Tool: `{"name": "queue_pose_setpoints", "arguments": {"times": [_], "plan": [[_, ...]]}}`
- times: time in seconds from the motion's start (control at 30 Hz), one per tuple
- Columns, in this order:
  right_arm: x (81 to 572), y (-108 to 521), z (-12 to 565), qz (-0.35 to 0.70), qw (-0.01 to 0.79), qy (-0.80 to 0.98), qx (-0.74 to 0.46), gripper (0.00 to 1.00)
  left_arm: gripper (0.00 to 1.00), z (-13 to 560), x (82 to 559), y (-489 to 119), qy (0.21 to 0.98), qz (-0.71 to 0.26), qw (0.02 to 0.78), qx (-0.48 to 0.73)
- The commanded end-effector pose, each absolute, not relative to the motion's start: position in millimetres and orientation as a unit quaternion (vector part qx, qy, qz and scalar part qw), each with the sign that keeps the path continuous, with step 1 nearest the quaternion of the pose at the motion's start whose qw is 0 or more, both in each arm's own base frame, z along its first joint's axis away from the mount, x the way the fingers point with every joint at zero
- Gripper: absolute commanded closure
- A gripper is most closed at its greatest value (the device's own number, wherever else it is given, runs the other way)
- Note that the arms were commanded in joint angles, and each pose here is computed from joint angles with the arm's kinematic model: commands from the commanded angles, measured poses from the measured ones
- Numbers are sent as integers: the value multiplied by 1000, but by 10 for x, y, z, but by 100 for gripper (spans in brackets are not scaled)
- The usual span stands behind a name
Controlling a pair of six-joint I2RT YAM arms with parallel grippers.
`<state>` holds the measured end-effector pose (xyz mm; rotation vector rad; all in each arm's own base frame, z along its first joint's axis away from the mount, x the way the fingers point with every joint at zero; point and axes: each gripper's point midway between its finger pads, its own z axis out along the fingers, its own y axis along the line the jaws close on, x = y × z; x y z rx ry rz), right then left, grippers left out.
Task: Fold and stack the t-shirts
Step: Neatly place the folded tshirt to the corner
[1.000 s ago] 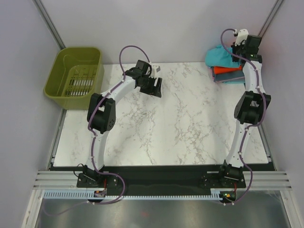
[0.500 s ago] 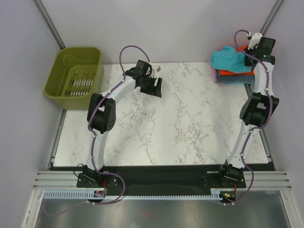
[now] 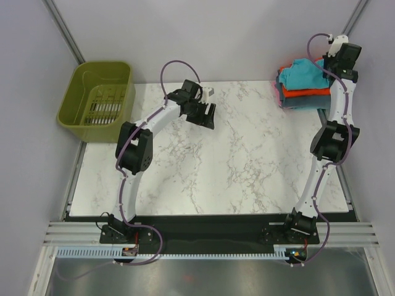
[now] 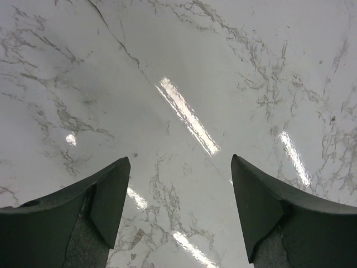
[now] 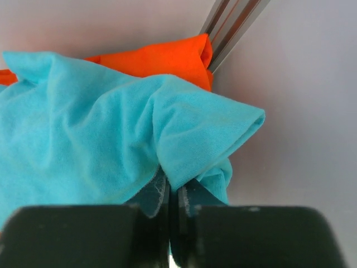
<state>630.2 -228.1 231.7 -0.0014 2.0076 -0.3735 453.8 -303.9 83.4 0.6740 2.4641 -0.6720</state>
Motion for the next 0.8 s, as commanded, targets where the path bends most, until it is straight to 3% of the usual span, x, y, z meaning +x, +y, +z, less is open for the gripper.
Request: {"name": "queue_pose_setpoints", "arguments": {"times": [0.0, 0.03, 0.07, 0.13, 0.17, 0.3, 0.37, 0.47, 0.57, 0.67, 0.7, 0.77], "plan": [[6387, -2282, 2365, -170, 536, 827, 11, 82, 19, 1053, 4553, -3129, 889, -245, 275, 273], [6383, -2258, 2372, -169, 535, 828, 10, 63, 18, 1071, 4550, -3133, 888, -246, 276, 274], [6372, -2234, 2458, -170, 540, 825, 7, 34, 18, 1101, 4547, -3132, 887, -247, 278, 274], [6335, -2228, 2670, -184, 551, 814, 23, 18, 18, 1190, 4580, -3125, 885, -239, 291, 274], [6286, -2208, 2922, -189, 568, 801, 31, 3, 18, 1264, 4665, -3063, 886, -213, 311, 271], [6066, -2056, 3850, -208, 635, 742, 56, 2, 18, 2182, 5221, -2835, 839, -69, 472, 263], [5817, -1953, 4435, -222, 679, 696, 70, 2, 18, 2552, 5414, -2701, 811, -8, 524, 259], [5699, -1698, 4812, -215, 714, 664, 62, 2, 15, 3078, 5612, -2641, 765, 31, 591, 256], [5733, -1239, 4690, -147, 713, 686, 13, 2, 13, 3296, 5645, -2554, 756, 22, 613, 229], [5776, -654, 4047, -21, 662, 749, -26, 2, 13, 3216, 5542, -2478, 783, -14, 590, 198], [5732, -284, 3613, 79, 615, 784, -28, 2, 13, 3056, 5502, -2413, 799, -19, 569, 193], [5553, 56, 3351, 162, 576, 801, -19, 2, 12, 3070, 5289, -2399, 816, -72, 548, 173]]}}
